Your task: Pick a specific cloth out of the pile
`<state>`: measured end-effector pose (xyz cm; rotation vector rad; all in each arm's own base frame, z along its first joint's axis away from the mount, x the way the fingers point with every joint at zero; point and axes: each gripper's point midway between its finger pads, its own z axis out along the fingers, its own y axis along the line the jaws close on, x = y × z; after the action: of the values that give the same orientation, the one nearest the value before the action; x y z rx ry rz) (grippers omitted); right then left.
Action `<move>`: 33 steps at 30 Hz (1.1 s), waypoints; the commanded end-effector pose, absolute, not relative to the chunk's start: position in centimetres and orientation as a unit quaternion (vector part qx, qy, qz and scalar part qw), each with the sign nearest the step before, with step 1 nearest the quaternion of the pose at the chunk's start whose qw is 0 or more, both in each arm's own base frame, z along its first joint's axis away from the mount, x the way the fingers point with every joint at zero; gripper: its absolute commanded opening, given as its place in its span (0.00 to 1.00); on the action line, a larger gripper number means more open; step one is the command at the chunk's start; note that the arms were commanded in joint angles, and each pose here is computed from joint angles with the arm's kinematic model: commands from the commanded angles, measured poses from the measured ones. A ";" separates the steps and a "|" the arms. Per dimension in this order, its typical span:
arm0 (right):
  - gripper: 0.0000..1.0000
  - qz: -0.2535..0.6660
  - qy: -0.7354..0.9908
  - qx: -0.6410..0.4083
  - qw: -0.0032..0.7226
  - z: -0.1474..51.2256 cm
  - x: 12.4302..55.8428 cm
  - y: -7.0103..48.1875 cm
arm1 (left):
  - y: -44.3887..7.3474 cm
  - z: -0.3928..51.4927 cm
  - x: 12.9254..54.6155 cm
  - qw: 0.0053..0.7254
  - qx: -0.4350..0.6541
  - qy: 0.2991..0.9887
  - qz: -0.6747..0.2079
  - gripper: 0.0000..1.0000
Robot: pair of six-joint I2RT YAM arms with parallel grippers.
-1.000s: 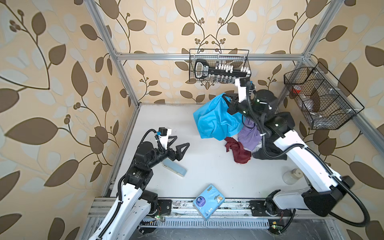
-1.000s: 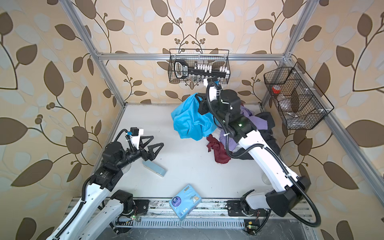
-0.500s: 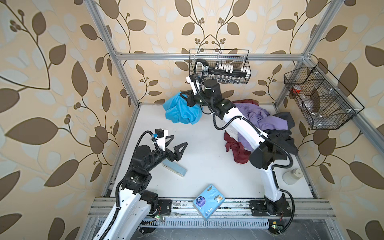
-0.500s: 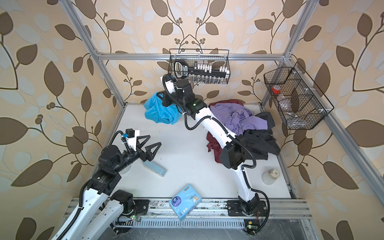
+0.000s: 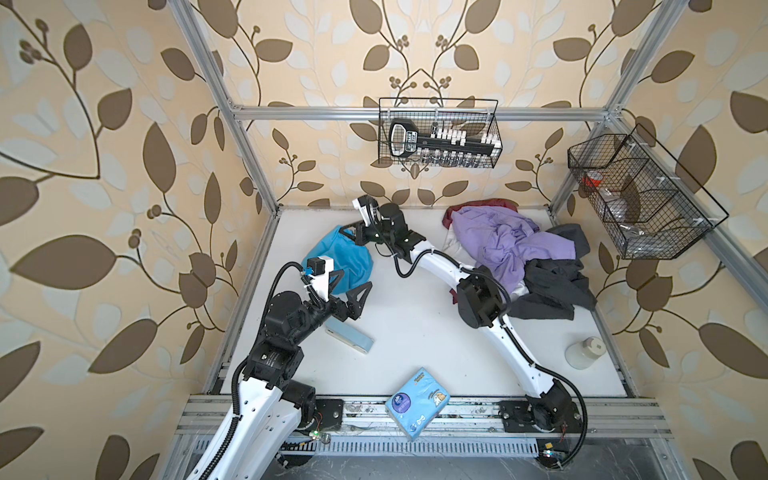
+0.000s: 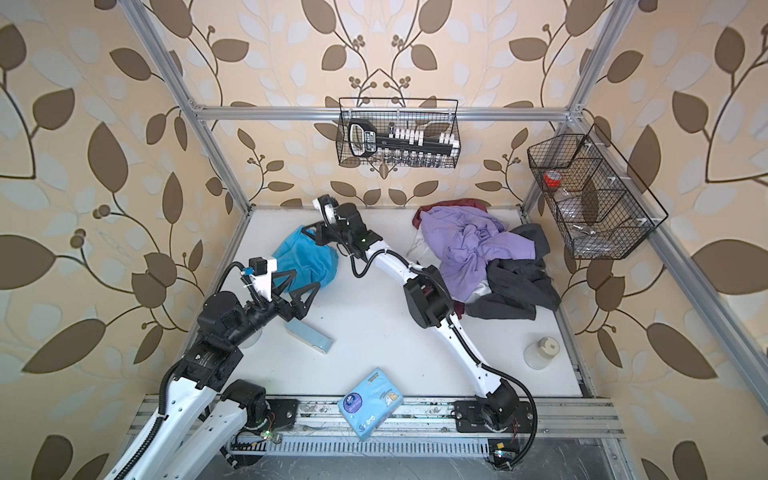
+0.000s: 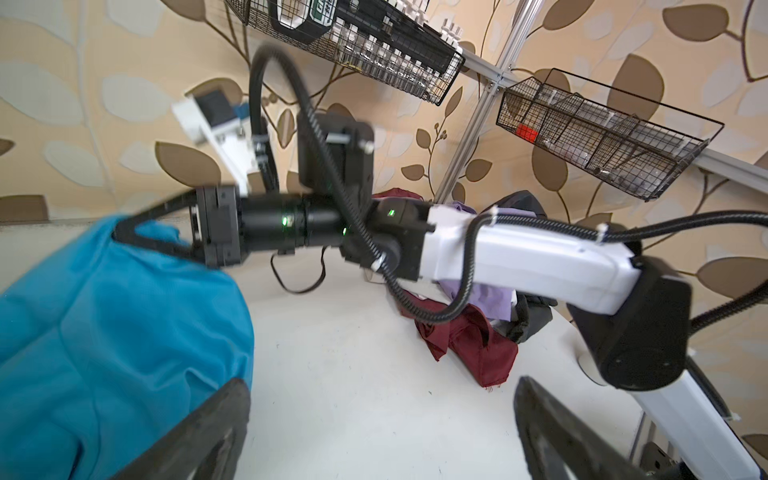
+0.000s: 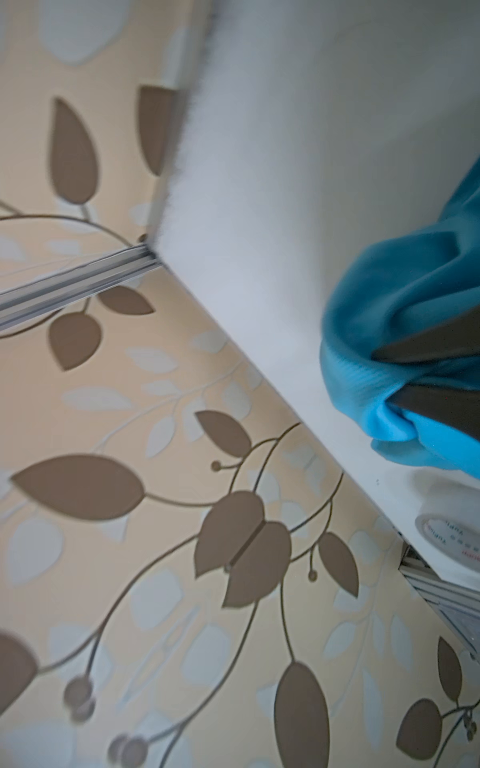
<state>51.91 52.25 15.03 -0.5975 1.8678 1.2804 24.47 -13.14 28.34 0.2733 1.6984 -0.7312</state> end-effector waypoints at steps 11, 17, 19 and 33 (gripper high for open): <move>0.86 0.498 0.744 -0.252 0.366 15.0 50.1 51.9 | -13.2 29.1 24.7 0.611 0.125 0.718 -0.308 0.99; 1.00 0.413 0.765 -0.257 0.422 20.0 49.9 48.5 | -13.3 29.2 24.5 0.612 0.128 0.716 -0.310 0.99; 1.00 0.356 0.790 -0.249 0.433 20.6 50.1 46.2 | -13.3 29.3 24.4 0.612 0.128 0.716 -0.310 0.99; 1.00 0.168 0.849 -0.196 0.462 22.7 43.0 29.0 | -12.8 28.4 24.7 0.608 0.122 0.731 -0.285 0.99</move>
<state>44.03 32.36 23.16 -0.5061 2.0714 0.5486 24.54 -13.18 27.97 0.2736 1.7077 -0.7112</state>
